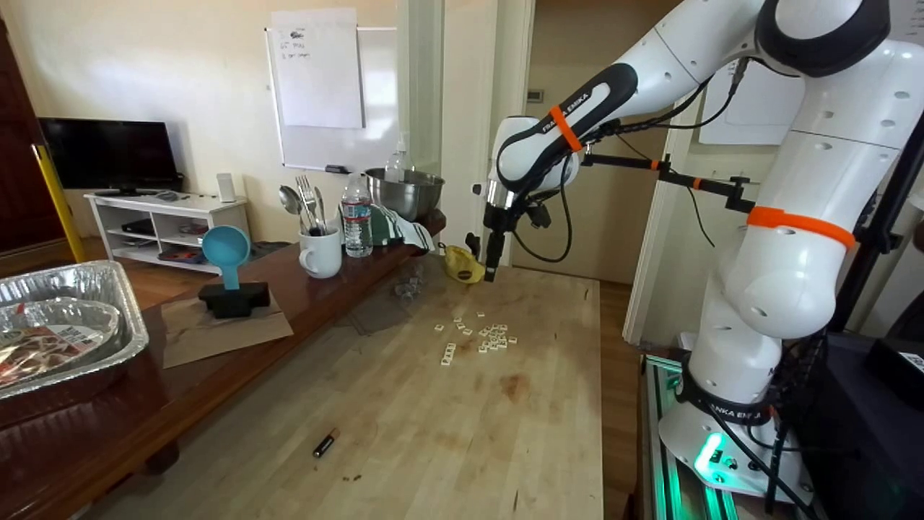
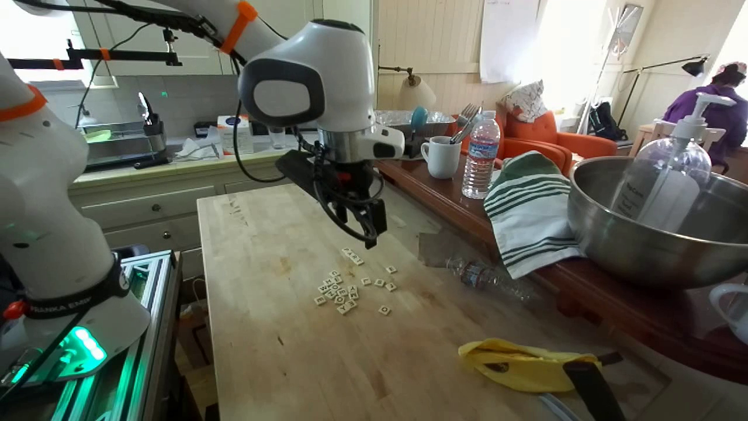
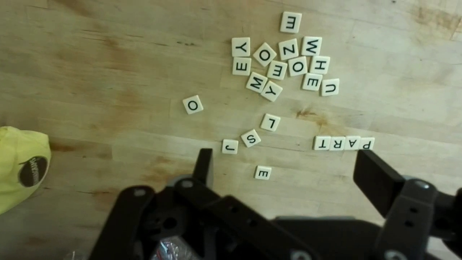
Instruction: Move one letter block to the left
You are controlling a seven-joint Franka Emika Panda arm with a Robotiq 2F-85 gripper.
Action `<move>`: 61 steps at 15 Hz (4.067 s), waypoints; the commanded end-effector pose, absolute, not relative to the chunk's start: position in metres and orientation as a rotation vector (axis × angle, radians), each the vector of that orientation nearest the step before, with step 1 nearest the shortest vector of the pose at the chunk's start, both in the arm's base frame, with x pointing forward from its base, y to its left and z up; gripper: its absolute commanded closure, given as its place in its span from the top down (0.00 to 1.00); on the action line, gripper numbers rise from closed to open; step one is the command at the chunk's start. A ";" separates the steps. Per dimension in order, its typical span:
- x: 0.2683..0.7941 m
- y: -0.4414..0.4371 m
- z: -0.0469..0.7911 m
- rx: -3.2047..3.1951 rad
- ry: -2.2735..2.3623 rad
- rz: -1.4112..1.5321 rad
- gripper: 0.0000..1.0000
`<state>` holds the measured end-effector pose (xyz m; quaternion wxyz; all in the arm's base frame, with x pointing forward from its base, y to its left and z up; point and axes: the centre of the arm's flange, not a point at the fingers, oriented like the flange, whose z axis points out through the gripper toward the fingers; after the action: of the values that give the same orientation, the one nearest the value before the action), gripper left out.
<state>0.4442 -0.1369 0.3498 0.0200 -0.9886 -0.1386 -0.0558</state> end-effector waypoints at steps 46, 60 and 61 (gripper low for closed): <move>0.504 -0.097 0.203 -3.037 -0.756 -0.199 0.00; 0.499 -0.072 0.201 -3.073 -0.372 -0.125 0.00; 0.499 -0.070 0.200 -3.074 -0.339 -0.114 0.00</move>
<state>0.5082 -0.0845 0.2172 0.0101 -0.9882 -0.1410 -0.0588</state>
